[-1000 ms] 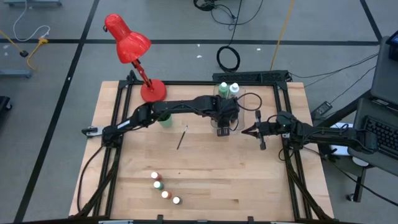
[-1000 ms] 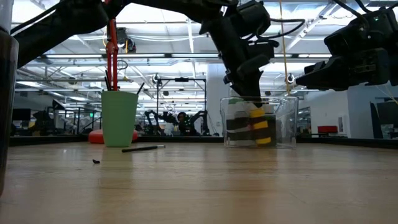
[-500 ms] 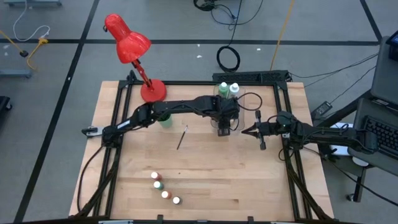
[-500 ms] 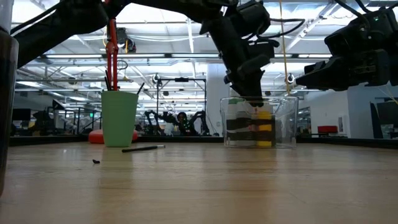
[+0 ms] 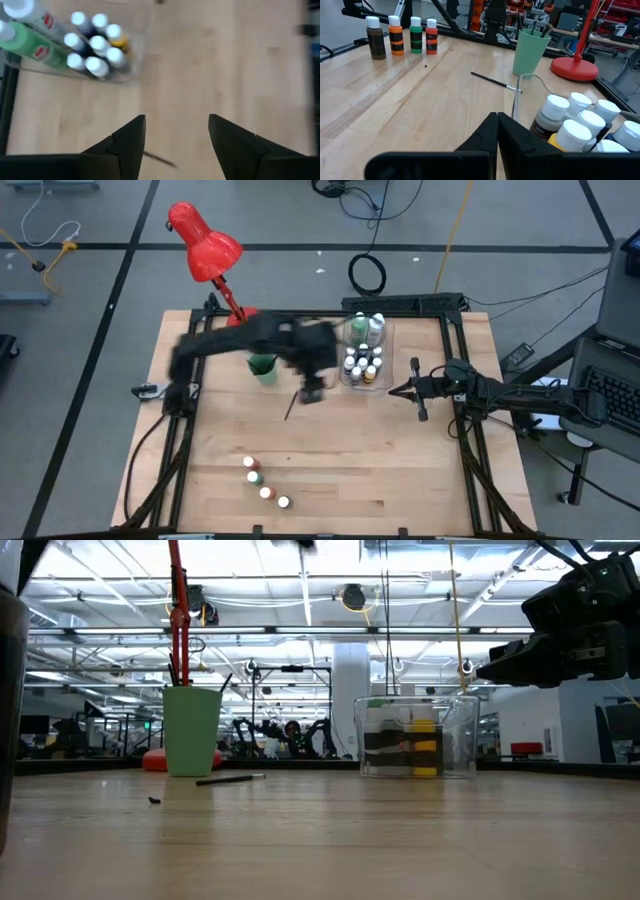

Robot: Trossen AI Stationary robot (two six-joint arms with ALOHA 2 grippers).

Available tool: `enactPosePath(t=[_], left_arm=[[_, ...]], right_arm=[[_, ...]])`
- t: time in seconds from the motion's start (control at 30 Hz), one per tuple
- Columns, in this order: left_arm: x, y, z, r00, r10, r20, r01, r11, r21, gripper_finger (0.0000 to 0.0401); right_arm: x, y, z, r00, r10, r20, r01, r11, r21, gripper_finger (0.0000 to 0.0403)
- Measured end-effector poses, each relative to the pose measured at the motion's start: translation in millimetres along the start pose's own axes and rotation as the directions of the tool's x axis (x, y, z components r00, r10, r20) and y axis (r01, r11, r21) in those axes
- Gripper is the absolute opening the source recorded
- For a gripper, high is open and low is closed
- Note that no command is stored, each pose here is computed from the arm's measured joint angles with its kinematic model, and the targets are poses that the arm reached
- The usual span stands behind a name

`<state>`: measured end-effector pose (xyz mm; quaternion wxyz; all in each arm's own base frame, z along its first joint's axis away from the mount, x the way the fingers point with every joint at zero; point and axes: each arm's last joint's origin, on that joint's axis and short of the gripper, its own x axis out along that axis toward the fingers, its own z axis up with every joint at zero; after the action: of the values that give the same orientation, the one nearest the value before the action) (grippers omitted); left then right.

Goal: Pick & Place Paint Supplies
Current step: Put the small black paint bottle into the transparent bin

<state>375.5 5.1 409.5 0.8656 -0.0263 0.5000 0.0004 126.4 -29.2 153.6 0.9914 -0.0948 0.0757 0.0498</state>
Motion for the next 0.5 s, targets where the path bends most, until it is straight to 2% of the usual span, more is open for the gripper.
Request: enactPosePath(t=[0.07, 0.13, 0.23, 0.33, 0.43, 0.5], left_arm=[[-35.9, -24.1, -11.8, 0.998, 0.008, 0.063, -0.009, 1.000, 0.009, 0.0209], [-60.7, -50.0, -27.8, 0.989, 0.087, 0.123, -0.089, 0.996, 0.013, 0.0198], [-76.4, -90.6, -58.8, 0.952, 0.211, 0.222, -0.222, 0.975, 0.028, 0.0178], [-65.8, -127.2, -98.7, 0.913, 0.256, 0.316, -0.299, 0.950, 0.094, 0.0156], [-40.8, -144.6, -144.8, 0.925, 0.205, 0.321, -0.269, 0.948, 0.169, 0.0125], [-23.7, -145.4, -173.5, 0.927, 0.178, 0.329, -0.235, 0.962, 0.141, 0.0097]], right_arm=[[0.0, 0.0, 0.0, 1.000, 0.000, 0.000, 0.000, 1.000, 0.003, 0.0004], [0.0, 0.0, 0.0, 1.000, 0.000, 0.000, 0.000, 1.000, 0.008, 0.0004], [0.0, 0.0, 0.1, 1.000, 0.000, 0.001, 0.000, 1.000, 0.026, 0.0004], [0.0, 0.0, 0.2, 1.000, 0.000, 0.002, 0.000, 1.000, 0.028, 0.0004], [0.0, -0.1, 0.3, 1.000, 0.000, 0.003, 0.000, 1.000, 0.028, 0.0004], [0.0, -0.1, 0.3, 1.000, -0.001, 0.003, 0.001, 1.000, 0.028, 0.0004]])
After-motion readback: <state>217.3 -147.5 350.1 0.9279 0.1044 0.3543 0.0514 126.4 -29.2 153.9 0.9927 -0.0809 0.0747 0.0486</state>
